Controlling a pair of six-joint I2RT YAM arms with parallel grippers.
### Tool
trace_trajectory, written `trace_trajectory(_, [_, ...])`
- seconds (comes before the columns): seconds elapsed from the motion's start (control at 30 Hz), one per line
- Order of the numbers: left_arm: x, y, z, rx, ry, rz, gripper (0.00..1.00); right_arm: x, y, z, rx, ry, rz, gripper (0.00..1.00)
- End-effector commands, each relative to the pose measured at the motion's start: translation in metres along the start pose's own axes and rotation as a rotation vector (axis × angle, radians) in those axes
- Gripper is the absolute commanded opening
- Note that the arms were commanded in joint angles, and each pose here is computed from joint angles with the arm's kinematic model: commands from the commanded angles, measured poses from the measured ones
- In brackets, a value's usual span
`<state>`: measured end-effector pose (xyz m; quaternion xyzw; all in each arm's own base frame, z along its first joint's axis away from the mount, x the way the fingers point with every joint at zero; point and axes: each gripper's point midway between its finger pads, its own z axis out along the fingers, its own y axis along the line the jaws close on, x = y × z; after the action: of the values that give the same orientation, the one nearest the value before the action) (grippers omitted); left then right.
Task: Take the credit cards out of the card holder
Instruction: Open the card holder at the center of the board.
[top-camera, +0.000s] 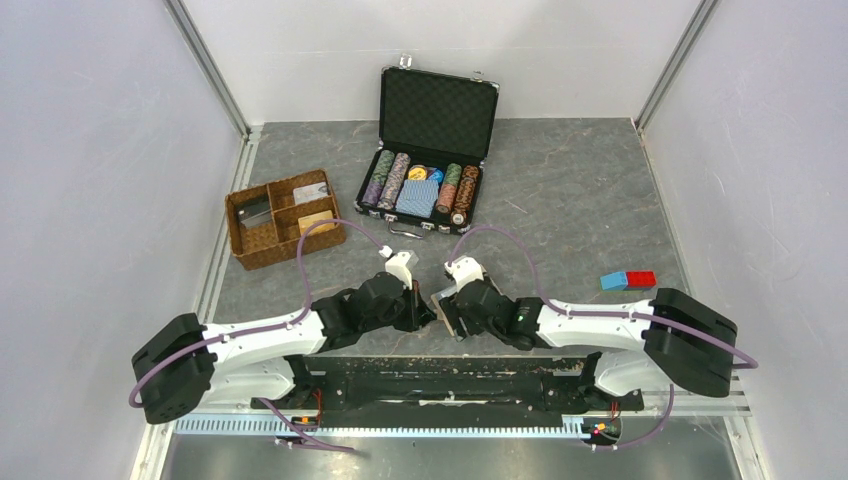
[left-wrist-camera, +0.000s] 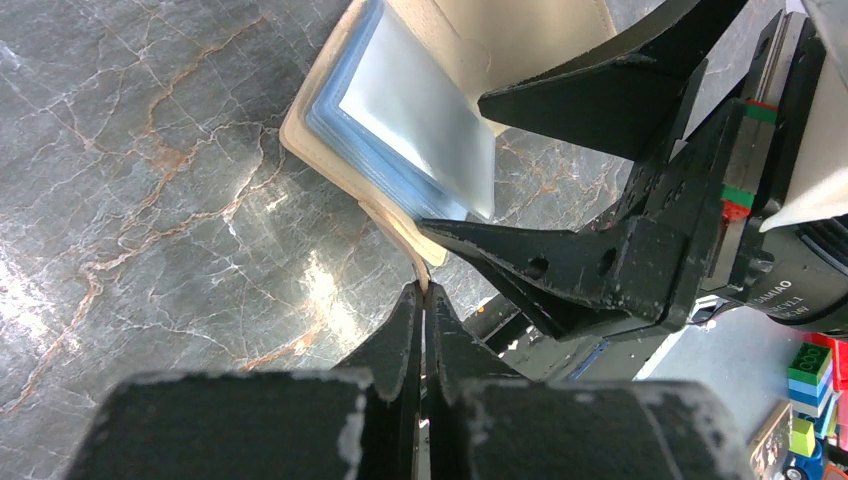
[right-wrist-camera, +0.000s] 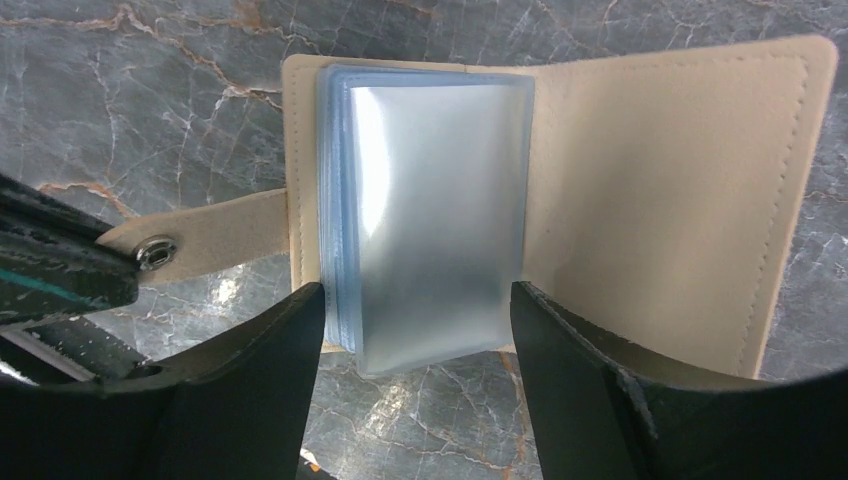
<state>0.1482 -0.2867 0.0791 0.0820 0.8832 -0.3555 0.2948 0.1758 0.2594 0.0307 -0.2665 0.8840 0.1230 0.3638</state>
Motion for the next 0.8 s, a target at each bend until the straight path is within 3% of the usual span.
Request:
trace_trajectory(0.0, [-0.021, -0.020, -0.005, 0.060, -0.062, -0.004, 0.02, -0.015, -0.007, 0.001, 0.070, -0.061, 0.023, 0.67])
trace_trajectory(0.13, [-0.019, -0.016, -0.006, 0.050, -0.066, -0.002, 0.02, -0.014, -0.011, -0.003, 0.080, -0.069, 0.036, 0.60])
trace_trajectory(0.77, [-0.012, -0.006, -0.005, 0.028, -0.051, 0.002, 0.02, -0.039, 0.000, -0.014, 0.017, -0.122, 0.017, 0.64])
